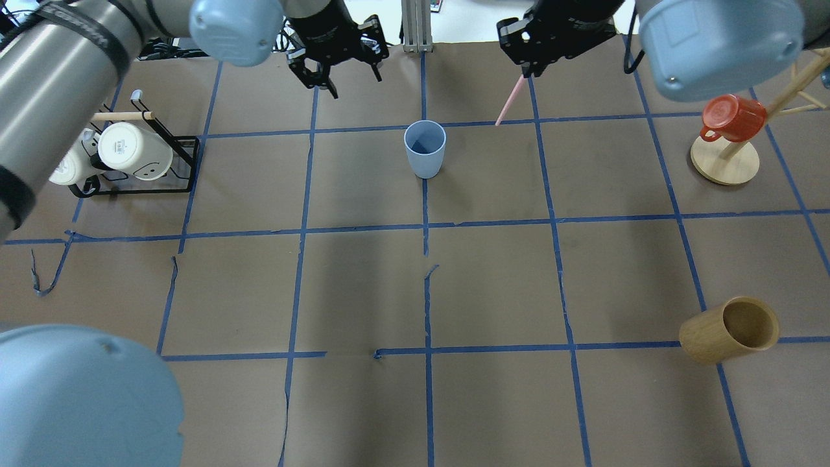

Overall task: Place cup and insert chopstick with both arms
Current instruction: 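Withdraw the left gripper while the right gripper moves the chopstick above the cup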

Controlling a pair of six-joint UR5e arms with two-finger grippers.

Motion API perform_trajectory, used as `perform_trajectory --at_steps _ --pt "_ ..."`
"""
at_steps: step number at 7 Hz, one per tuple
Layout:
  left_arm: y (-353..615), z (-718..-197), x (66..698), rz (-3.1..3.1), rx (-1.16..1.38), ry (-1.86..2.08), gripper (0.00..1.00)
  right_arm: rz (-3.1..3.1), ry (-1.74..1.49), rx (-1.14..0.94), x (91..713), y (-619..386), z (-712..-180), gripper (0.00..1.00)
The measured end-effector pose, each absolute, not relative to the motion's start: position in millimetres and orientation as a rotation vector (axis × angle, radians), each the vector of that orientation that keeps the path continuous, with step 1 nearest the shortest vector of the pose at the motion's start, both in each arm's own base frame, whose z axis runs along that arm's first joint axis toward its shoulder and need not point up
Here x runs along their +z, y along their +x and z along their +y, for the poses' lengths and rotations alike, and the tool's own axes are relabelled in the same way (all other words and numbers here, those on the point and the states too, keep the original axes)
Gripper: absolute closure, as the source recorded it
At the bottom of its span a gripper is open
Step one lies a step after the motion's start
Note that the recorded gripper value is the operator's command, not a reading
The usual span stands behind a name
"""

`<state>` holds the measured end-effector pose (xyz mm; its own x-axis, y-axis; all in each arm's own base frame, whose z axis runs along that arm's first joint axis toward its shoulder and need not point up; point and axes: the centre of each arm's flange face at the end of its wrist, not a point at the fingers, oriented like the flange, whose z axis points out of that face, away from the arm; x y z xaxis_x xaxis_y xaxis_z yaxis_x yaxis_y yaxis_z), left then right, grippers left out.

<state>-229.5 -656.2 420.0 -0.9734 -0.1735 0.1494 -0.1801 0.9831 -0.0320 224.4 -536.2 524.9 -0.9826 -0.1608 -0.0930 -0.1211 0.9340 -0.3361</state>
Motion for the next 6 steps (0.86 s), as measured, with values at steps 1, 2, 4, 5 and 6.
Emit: perform_trajectory --at_steps 1,2,4,5,6 --pt "-206 -628 436 -3.073 0.003 0.114 0.12 2.935 -0.231 -0.533 521 248 -536 1.00" --pt "-193 -592 444 -3.132 -0.065 0.019 0.00 2.911 -0.216 -0.548 518 265 -538 1.00" --pt "-173 -533 454 -3.166 -0.110 -0.034 0.00 2.891 -0.196 -0.552 503 282 -550 1.00" --pt "-163 -519 463 -3.164 -0.091 -0.061 0.00 2.892 -0.185 -0.528 492 285 -556 1.00" --pt "-152 -516 471 -3.153 -0.044 -0.119 0.00 2.896 -0.179 -0.493 479 288 -562 1.00"
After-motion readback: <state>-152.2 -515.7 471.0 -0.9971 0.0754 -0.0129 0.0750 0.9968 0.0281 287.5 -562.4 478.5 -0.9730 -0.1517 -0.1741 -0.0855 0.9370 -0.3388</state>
